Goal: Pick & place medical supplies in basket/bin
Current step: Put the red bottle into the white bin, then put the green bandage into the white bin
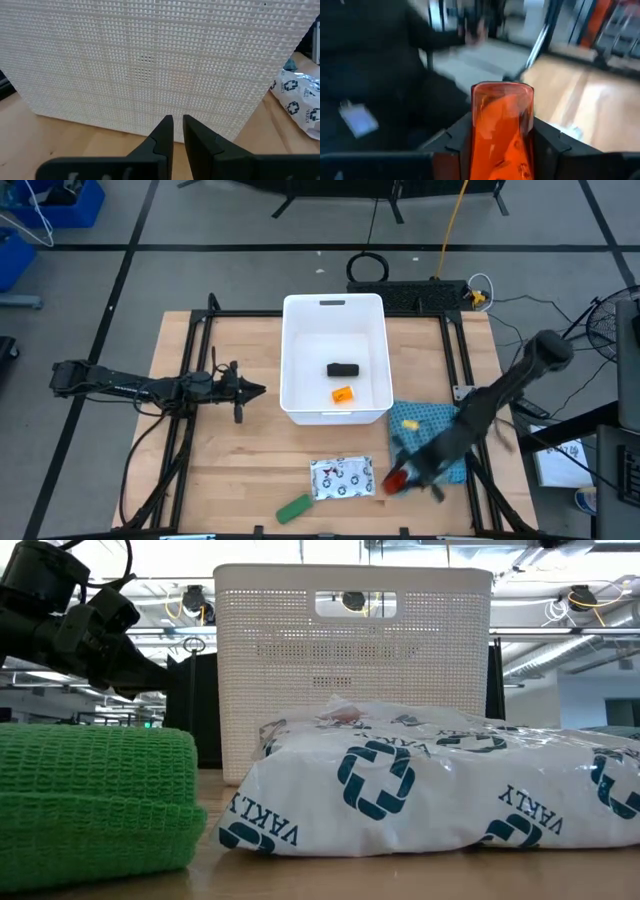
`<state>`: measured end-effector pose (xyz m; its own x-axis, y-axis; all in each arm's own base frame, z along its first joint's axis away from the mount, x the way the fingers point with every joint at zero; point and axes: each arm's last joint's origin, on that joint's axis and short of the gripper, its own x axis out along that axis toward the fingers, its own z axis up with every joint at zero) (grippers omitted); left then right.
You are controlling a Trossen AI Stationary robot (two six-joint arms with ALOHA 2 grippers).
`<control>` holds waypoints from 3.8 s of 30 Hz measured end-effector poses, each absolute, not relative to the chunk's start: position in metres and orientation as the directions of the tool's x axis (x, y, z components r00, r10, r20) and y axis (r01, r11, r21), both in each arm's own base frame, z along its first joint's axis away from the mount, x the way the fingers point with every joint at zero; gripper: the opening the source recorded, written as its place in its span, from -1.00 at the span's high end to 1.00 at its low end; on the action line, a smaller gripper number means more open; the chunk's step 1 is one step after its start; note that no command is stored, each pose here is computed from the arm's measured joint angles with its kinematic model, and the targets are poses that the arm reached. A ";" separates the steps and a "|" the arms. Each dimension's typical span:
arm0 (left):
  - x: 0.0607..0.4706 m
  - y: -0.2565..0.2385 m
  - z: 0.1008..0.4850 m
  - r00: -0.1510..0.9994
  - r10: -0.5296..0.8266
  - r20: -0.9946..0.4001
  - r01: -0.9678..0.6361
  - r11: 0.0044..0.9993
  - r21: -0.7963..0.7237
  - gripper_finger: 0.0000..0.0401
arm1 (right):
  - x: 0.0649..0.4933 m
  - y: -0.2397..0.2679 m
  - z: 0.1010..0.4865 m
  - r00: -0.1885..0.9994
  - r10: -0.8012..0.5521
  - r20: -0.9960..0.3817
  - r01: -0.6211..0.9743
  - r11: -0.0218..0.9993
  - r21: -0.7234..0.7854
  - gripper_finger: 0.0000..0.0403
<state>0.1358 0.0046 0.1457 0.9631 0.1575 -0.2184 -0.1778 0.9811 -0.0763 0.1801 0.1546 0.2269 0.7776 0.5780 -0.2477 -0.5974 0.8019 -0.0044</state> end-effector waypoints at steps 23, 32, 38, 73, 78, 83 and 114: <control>0.137 0.007 0.159 0.968 0.236 -0.083 -0.231 0.971 0.067 0.77 | 0.120 0.061 0.267 0.928 0.291 0.233 -0.261 0.953 -0.152 0.37; 0.137 0.007 0.159 0.966 0.244 -0.080 -0.237 0.967 0.088 0.77 | 0.142 0.023 0.402 0.994 -0.104 -0.015 0.094 0.945 -0.314 0.38; 0.137 0.007 0.159 0.966 0.244 -0.081 -0.243 0.970 0.031 0.77 | 0.164 -0.022 0.466 0.971 -0.237 -0.045 0.202 0.902 -0.382 0.38; 0.137 0.007 0.158 0.965 0.244 -0.095 -0.243 0.970 0.021 0.77 | 0.419 -0.189 0.198 0.625 0.171 -0.762 -0.315 0.948 -0.045 0.38; 0.137 0.007 0.157 0.965 0.244 -0.097 -0.243 0.970 0.020 0.77 | 0.424 -0.188 0.172 0.578 0.198 -0.791 -0.326 0.945 -0.002 0.38; 0.137 0.007 0.156 0.964 0.244 -0.109 -0.243 0.970 0.022 0.77 | 0.426 -0.185 0.170 0.573 0.181 -0.800 -0.329 0.944 -0.022 0.38; 0.137 0.007 0.156 0.968 0.225 -0.113 -0.228 0.974 -0.013 0.77 | 0.377 -0.166 0.307 0.687 -0.113 -0.718 -0.130 0.953 -0.274 -0.36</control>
<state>0.1372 0.0066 0.1560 0.9678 0.2252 -0.1127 -0.2281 0.9736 -0.0128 0.3767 -0.1657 0.3068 0.6867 -0.1126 -0.7182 -0.1302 0.9529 -0.2739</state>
